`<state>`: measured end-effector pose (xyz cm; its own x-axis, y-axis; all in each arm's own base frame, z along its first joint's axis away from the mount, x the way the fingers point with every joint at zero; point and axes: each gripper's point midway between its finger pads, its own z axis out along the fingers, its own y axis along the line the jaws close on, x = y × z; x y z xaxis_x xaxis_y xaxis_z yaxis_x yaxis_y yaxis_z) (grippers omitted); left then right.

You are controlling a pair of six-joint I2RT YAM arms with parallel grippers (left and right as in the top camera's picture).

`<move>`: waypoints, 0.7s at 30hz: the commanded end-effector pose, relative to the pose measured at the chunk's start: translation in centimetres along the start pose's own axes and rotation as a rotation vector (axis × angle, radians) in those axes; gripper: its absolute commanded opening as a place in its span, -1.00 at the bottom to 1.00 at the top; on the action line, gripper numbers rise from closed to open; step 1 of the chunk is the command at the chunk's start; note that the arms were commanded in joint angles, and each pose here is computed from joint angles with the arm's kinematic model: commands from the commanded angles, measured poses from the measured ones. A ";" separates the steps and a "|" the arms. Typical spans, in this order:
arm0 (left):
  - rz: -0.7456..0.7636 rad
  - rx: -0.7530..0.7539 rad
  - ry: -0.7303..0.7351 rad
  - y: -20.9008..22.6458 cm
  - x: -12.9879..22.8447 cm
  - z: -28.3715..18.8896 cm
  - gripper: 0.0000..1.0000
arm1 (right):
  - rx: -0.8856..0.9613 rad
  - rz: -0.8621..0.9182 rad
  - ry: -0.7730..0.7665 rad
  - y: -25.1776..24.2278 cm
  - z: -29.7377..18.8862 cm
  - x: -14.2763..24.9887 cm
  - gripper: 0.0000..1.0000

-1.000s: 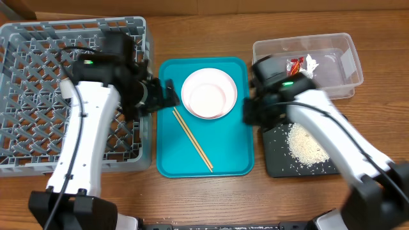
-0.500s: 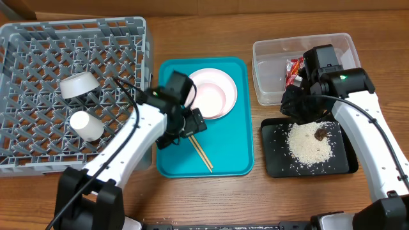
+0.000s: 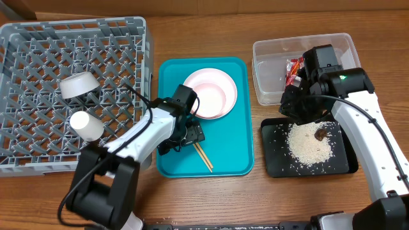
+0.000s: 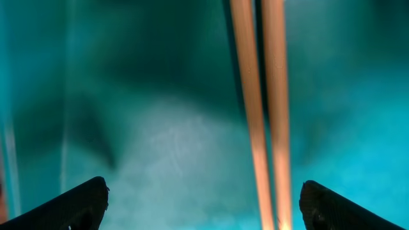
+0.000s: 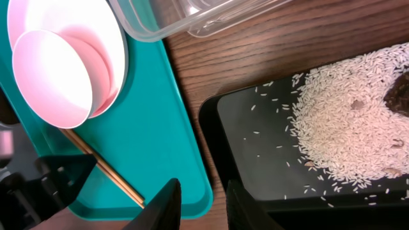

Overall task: Sort waste into correct bins and load items into the dishwasher
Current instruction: 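Lower the left gripper onto the wooden chopsticks and grasp them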

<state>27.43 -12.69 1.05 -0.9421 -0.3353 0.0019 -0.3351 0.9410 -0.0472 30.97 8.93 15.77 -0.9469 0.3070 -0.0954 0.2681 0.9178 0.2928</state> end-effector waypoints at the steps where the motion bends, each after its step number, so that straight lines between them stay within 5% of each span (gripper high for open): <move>1: 0.067 -0.052 0.021 0.7 0.3 1.7 0.91 | -0.010 -0.009 -0.016 0.3 -0.6 -0.3 -0.48; 3: 0.067 -0.065 0.036 0.8 0.4 2.4 0.78 | -0.009 -0.009 -0.015 0.2 -0.6 -0.2 -0.48; 6: 0.086 -0.080 0.055 1.1 0.7 2.9 0.13 | -0.008 -0.008 -0.012 0.2 -0.6 -0.1 -0.48; 10: 0.087 -0.079 0.053 1.1 0.6 2.9 -0.28 | -0.008 -0.008 -0.012 0.2 -0.6 -0.1 -0.48; 16: 0.088 -0.065 0.038 0.7 0.3 2.9 -0.67 | -0.005 -0.007 -0.007 0.1 -0.6 0.0 -0.48; 21: 0.089 -0.046 0.014 0.2 -0.3 3.0 -0.78 | -0.004 -0.006 -0.005 0.1 -0.6 0.0 -0.49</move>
<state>28.49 -12.74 0.04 -0.9644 -0.2636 -0.0236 -0.2626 0.9642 -0.0370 30.56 8.89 15.68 -0.9486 0.3062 -0.0793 0.2725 0.9184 0.2867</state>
